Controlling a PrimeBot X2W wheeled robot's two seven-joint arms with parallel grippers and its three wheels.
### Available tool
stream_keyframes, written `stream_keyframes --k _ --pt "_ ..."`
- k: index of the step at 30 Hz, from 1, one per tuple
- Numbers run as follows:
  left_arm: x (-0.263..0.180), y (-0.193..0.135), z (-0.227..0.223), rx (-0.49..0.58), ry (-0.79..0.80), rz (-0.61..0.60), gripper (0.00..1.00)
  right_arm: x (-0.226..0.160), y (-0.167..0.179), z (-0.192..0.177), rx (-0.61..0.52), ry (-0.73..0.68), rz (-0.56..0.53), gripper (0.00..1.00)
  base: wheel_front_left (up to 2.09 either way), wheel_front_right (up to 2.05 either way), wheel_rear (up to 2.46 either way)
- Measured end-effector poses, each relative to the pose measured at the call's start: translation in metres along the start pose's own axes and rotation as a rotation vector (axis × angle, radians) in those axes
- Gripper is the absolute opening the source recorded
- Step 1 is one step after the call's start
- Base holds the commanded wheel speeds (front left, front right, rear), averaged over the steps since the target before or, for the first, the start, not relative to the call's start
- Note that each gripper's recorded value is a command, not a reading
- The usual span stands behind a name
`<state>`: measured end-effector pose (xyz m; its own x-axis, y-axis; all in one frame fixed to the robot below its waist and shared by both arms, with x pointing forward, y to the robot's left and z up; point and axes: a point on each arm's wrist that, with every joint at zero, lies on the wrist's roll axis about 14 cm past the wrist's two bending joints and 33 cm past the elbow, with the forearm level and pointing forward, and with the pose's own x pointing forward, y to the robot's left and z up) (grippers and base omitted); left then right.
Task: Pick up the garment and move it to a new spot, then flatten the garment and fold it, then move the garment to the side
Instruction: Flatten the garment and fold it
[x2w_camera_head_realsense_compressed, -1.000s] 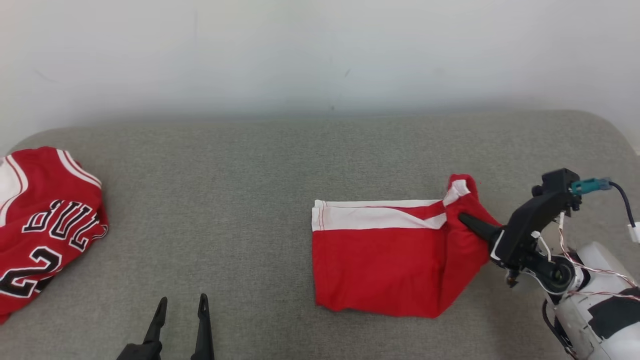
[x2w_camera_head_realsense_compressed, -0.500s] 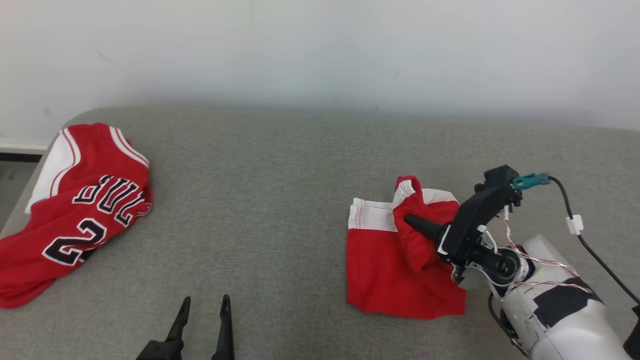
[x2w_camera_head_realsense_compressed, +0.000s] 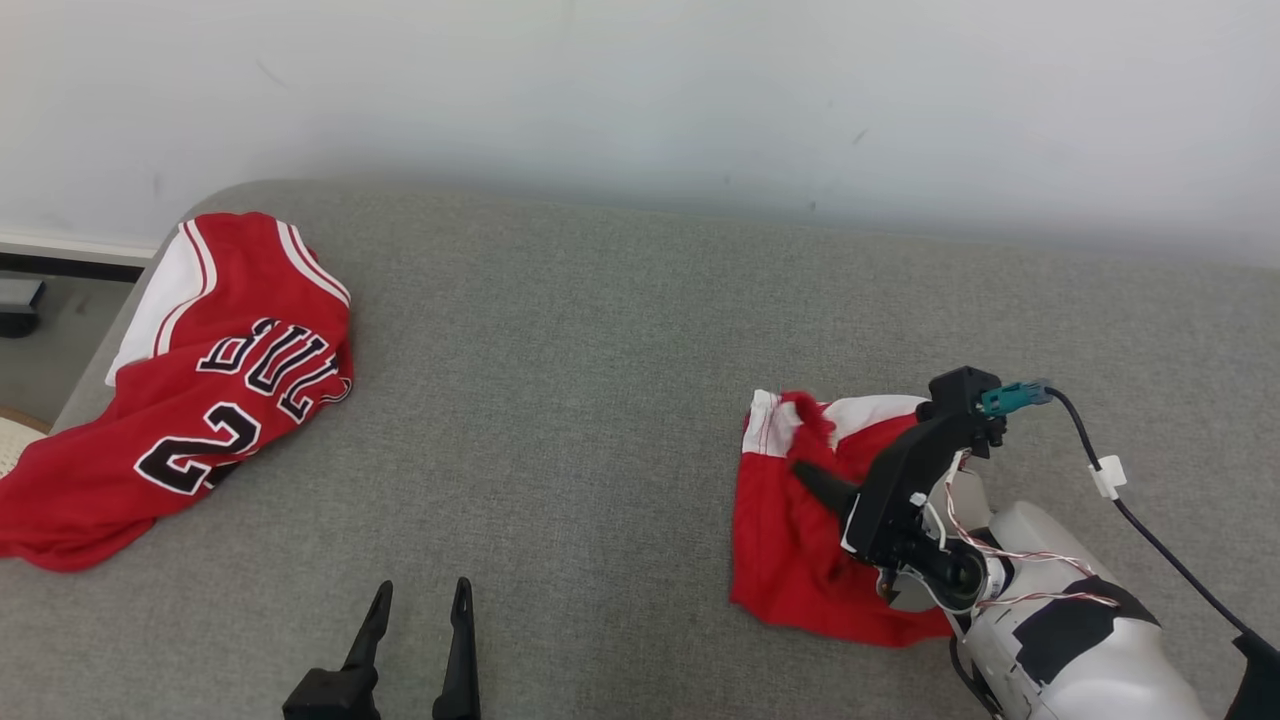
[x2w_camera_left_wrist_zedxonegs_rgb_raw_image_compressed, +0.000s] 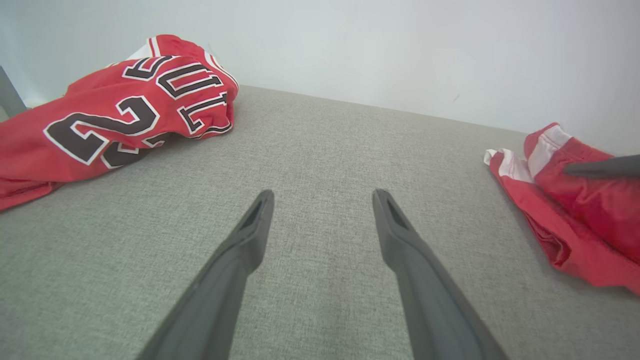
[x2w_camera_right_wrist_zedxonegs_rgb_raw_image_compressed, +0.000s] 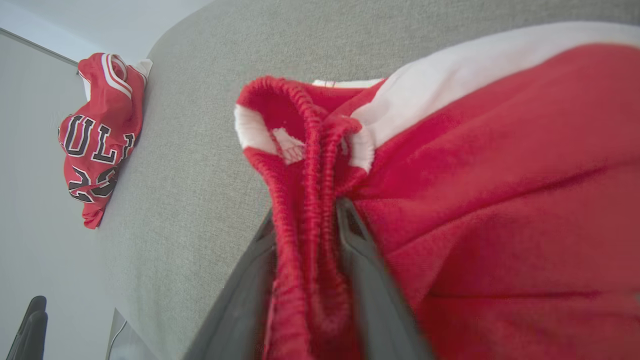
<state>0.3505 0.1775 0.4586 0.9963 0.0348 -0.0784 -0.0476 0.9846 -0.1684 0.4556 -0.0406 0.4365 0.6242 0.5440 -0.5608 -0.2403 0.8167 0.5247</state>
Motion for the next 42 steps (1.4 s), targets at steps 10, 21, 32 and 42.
stream_keyframes --k 10,21,32,42 --pt "-0.001 0.003 0.002 0.004 -0.008 0.004 1.00 -0.033 0.002 0.057 -0.081 -0.292 0.025 1.00 0.00 0.00 0.00" --pt "0.008 -0.007 0.012 0.031 -0.039 -0.033 1.00 -0.109 -0.049 0.093 -0.256 -0.660 -0.095 1.00 0.00 0.00 0.00" --pt "0.015 -0.016 0.018 0.064 -0.060 -0.069 1.00 -0.163 -0.089 0.067 -0.401 -0.769 -0.243 1.00 0.00 0.00 0.00" --pt "0.016 -0.022 0.027 0.103 -0.093 -0.087 1.00 -0.200 -0.084 0.026 -0.354 -0.886 -0.334 1.00 0.00 0.00 0.00"
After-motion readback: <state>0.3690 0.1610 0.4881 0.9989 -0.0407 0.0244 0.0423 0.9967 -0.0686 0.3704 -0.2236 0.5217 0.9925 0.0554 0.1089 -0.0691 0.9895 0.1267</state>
